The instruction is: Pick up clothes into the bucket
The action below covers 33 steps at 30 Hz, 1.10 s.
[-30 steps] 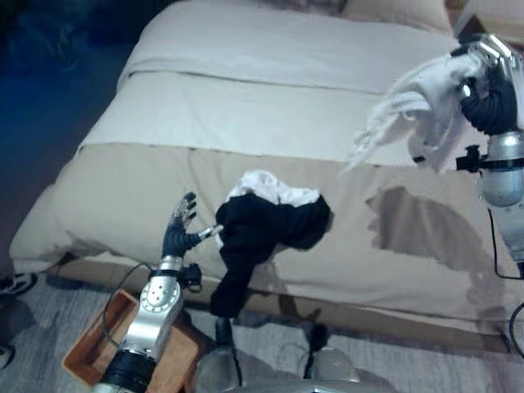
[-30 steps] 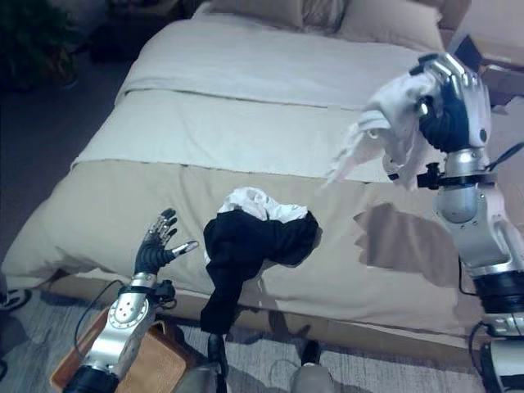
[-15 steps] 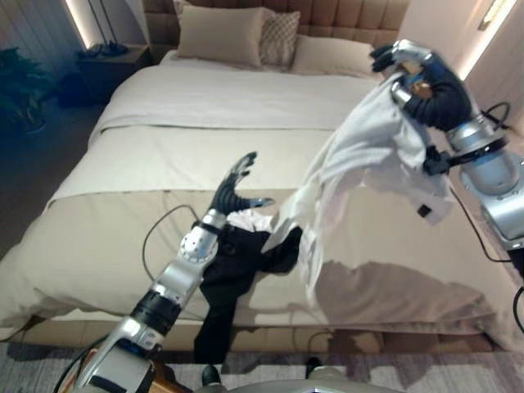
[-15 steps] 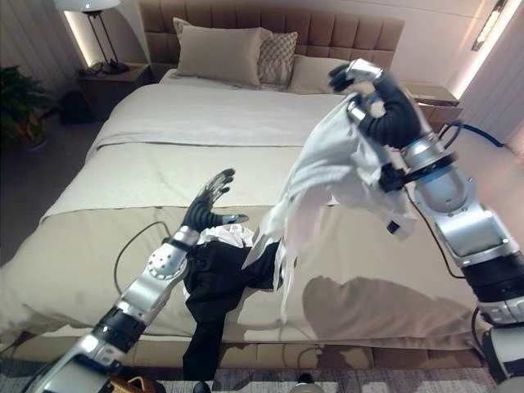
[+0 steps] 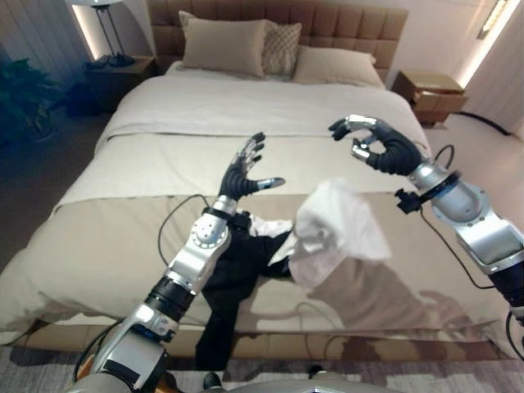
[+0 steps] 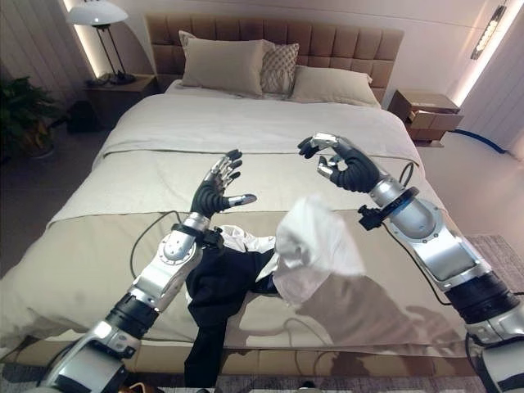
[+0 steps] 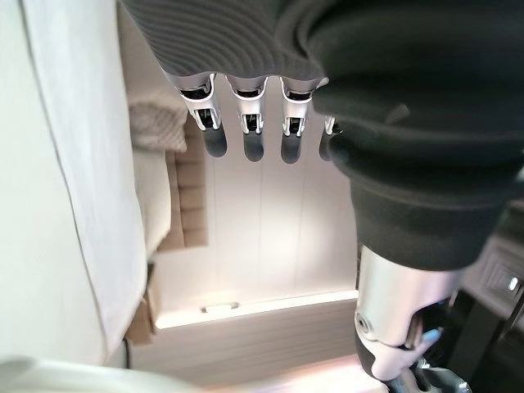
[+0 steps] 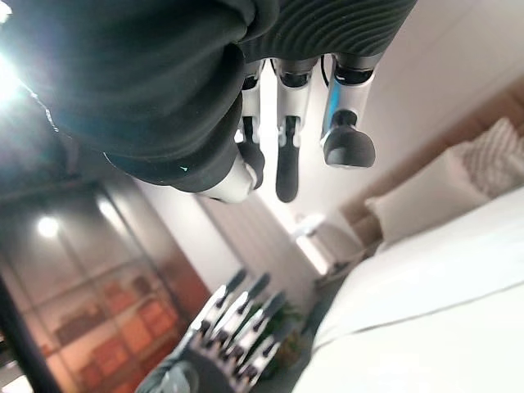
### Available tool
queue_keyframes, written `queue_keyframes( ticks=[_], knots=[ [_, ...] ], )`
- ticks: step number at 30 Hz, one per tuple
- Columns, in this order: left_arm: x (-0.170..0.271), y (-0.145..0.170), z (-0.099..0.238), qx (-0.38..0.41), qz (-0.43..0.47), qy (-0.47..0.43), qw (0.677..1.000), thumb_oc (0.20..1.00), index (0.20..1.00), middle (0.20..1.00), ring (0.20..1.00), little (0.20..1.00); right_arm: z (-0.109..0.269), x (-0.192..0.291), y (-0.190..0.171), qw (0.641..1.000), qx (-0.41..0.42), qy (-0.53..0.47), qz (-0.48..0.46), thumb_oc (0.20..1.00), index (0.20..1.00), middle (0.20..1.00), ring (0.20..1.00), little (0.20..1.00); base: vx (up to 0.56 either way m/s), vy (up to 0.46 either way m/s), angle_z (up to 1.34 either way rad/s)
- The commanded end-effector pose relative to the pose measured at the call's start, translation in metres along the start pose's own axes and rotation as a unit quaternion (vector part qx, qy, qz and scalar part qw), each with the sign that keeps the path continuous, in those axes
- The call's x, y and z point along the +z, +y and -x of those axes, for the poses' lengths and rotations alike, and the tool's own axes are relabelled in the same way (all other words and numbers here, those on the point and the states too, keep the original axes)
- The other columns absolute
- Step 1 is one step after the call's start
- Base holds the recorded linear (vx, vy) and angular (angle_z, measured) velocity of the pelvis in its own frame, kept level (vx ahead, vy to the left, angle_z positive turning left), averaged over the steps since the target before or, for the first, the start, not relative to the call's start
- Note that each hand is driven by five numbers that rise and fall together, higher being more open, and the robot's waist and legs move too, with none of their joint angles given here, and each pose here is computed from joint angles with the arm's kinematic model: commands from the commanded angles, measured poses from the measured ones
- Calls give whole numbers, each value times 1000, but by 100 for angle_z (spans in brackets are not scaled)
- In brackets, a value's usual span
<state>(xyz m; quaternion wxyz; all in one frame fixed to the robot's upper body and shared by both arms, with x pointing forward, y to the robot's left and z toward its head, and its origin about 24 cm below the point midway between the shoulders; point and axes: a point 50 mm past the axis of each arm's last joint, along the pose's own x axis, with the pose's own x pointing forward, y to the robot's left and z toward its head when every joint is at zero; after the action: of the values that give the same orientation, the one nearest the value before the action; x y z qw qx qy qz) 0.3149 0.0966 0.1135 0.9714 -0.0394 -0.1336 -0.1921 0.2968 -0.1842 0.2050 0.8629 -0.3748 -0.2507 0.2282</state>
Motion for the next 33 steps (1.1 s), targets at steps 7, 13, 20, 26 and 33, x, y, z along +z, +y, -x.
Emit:
queue_keyframes(
  ticks=[7, 13, 20, 26, 33],
  knots=[
    [-25, -19, 1, -134, 193, 84, 968, 1000, 1000, 1000, 1000, 1000, -26, 29, 10, 994, 5, -92, -50, 200, 200, 200, 200, 200, 24, 2, -1],
    [-31, -20, 8, -223, 57, 116, 966, 1000, 1000, 1000, 1000, 1000, -27, 36, 9, 993, 10, -110, -37, 200, 200, 200, 200, 200, 6, 1, 0],
    [-46, 19, 24, -46, -10, 107, 993, 1000, 1000, 1000, 1000, 1000, -7, 13, -3, 996, -42, -37, 65, 200, 200, 200, 200, 200, 0, 0, 0],
    [-47, 46, 60, 38, -15, 97, 994, 1000, 1000, 1000, 1000, 1000, 21, -13, -3, 988, -88, 32, 125, 200, 200, 200, 200, 200, 0, 0, 0],
    [-36, 59, 97, 83, 7, 69, 994, 1000, 1000, 1000, 1000, 1000, 41, -38, 6, 976, -117, 97, 156, 1000, 1000, 1000, 1000, 1000, -37, -9, 5]
  ],
)
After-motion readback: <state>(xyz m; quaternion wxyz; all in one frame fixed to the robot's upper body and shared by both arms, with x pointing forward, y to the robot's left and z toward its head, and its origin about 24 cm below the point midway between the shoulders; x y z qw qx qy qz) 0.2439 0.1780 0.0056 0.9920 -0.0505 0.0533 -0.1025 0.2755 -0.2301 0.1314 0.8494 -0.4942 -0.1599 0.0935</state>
